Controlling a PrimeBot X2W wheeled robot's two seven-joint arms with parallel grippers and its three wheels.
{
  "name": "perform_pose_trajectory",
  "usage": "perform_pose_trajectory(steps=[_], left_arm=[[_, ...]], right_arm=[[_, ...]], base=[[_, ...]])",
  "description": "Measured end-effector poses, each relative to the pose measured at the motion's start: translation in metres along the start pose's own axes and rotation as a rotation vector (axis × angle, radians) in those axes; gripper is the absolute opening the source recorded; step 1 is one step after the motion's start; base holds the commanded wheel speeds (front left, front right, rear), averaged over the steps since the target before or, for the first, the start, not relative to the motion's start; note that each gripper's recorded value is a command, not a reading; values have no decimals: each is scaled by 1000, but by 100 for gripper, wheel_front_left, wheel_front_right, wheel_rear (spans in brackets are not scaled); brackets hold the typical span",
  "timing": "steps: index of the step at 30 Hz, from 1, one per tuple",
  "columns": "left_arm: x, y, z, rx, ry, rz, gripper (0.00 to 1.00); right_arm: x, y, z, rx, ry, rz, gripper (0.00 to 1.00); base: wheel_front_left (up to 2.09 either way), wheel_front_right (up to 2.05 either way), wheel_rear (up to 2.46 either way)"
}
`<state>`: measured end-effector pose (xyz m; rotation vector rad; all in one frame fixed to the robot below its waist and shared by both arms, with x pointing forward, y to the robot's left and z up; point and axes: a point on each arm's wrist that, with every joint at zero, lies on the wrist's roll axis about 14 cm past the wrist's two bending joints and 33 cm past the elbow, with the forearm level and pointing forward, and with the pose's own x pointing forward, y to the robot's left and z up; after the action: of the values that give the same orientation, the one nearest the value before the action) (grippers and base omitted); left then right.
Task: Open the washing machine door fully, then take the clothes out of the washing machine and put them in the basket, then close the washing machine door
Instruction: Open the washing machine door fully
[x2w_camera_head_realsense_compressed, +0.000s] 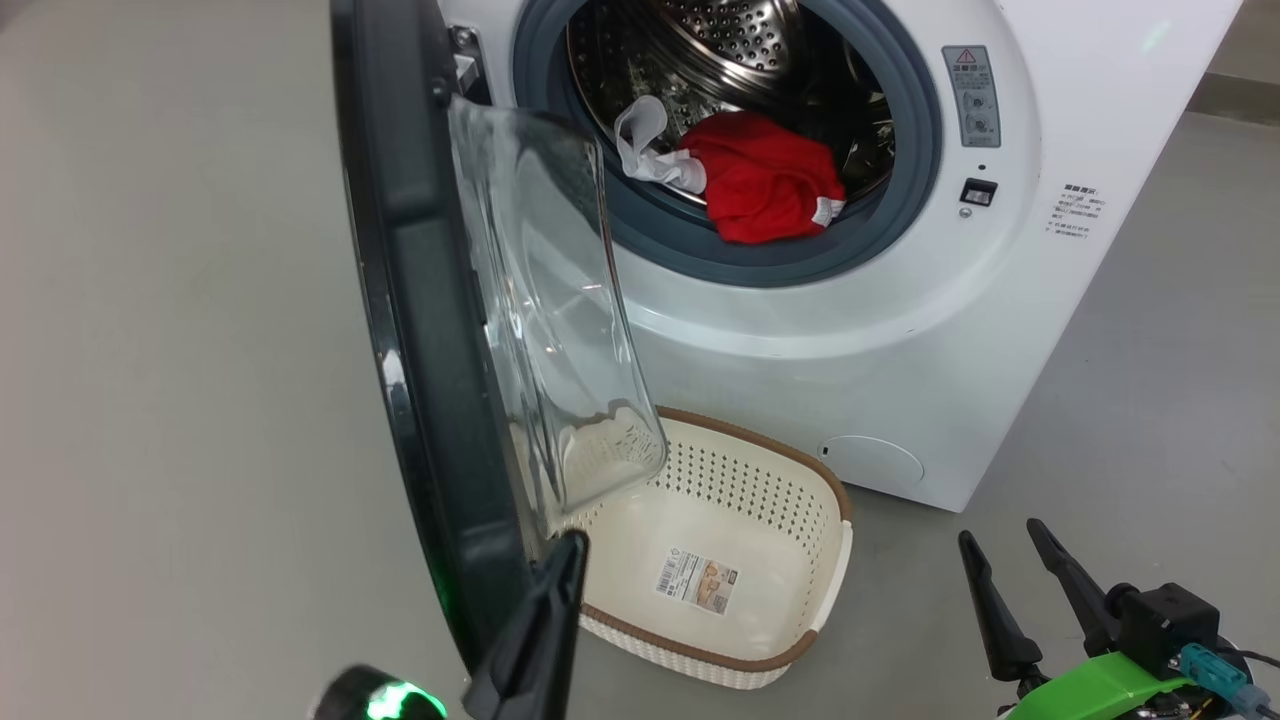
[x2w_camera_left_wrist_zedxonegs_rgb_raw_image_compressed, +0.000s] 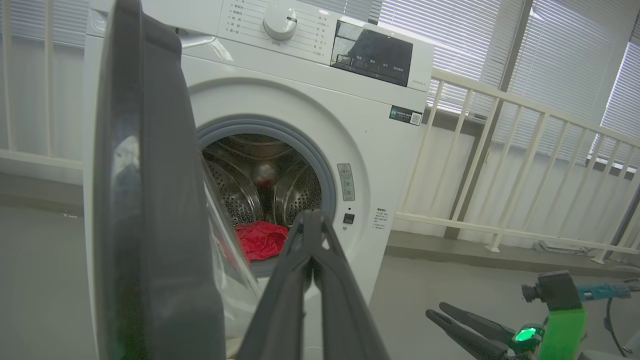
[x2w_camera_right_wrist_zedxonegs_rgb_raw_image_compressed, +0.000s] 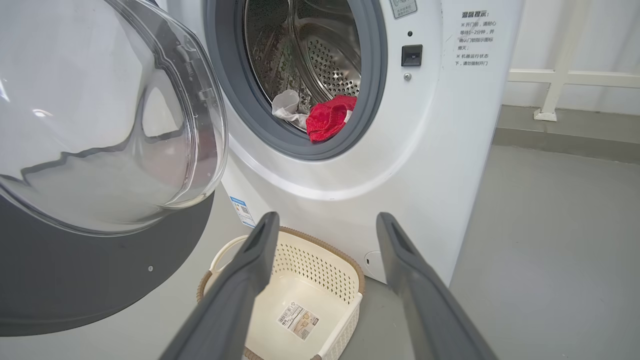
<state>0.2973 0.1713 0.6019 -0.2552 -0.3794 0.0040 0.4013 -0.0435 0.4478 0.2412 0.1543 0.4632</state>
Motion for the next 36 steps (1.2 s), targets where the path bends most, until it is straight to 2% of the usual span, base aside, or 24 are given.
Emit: perform_pose_trajectory(steps=[4,11,29,36], left_arm=[[-12,-2,-37,-63,119,10,0],[-28,8,-75,-89,244,56,0],[-35,41,-78,-63,258,172,0],[-39,68,-72,-24,246,252,0]], right_arm=[[0,1,0,-1,-1,2,100],[-1,2,2,-3,-4,5,100],[2,7,1,-3,-3,23,100],[6,11,-1,0,4,35,100]], base=[[0,0,0],[0,0,0],[0,0,0],[0,0,0]])
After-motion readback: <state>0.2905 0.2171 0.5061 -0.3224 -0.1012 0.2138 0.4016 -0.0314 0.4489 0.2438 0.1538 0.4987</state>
